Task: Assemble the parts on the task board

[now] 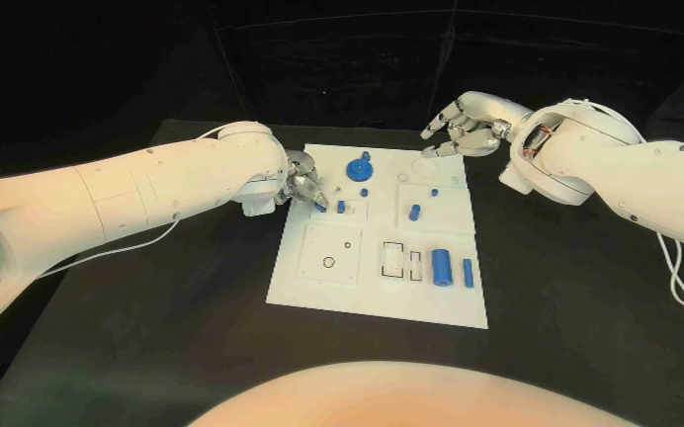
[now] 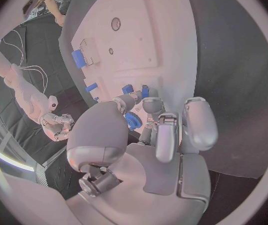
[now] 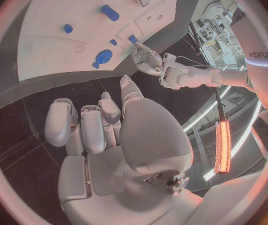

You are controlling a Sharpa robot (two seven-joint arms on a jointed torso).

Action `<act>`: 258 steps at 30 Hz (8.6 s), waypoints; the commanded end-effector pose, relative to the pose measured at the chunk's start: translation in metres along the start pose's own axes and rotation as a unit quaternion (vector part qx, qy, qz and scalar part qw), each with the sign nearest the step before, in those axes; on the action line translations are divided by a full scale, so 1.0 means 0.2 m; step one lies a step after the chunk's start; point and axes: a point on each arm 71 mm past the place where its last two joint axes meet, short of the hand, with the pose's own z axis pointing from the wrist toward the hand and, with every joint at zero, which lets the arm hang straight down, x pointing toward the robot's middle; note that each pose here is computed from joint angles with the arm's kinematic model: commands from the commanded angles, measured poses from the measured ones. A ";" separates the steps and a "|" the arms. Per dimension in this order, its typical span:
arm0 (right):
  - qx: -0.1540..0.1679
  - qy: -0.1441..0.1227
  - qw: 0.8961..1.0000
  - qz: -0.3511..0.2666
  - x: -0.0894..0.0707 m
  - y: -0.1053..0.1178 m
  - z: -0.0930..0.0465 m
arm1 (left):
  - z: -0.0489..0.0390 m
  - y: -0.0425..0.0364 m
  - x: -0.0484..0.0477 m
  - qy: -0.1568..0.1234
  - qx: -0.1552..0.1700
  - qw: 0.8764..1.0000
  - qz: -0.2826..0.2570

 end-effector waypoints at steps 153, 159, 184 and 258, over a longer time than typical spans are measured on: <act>-0.013 -0.001 1.000 -0.001 0.01 0.04 0.06 | 0.174 -0.396 -0.018 -0.129 0.233 0.944 0.193; -0.014 -0.001 1.000 -0.001 0.02 0.04 0.06 | 0.188 -0.395 -0.019 -0.127 0.227 0.946 0.194; -0.016 0.001 1.000 -0.001 0.02 0.05 0.06 | 0.214 -0.400 0.012 -0.112 0.229 0.947 0.194; -0.012 -0.002 1.000 -0.001 0.01 0.03 0.05 | 0.042 -0.082 -0.164 -0.146 0.225 0.958 0.104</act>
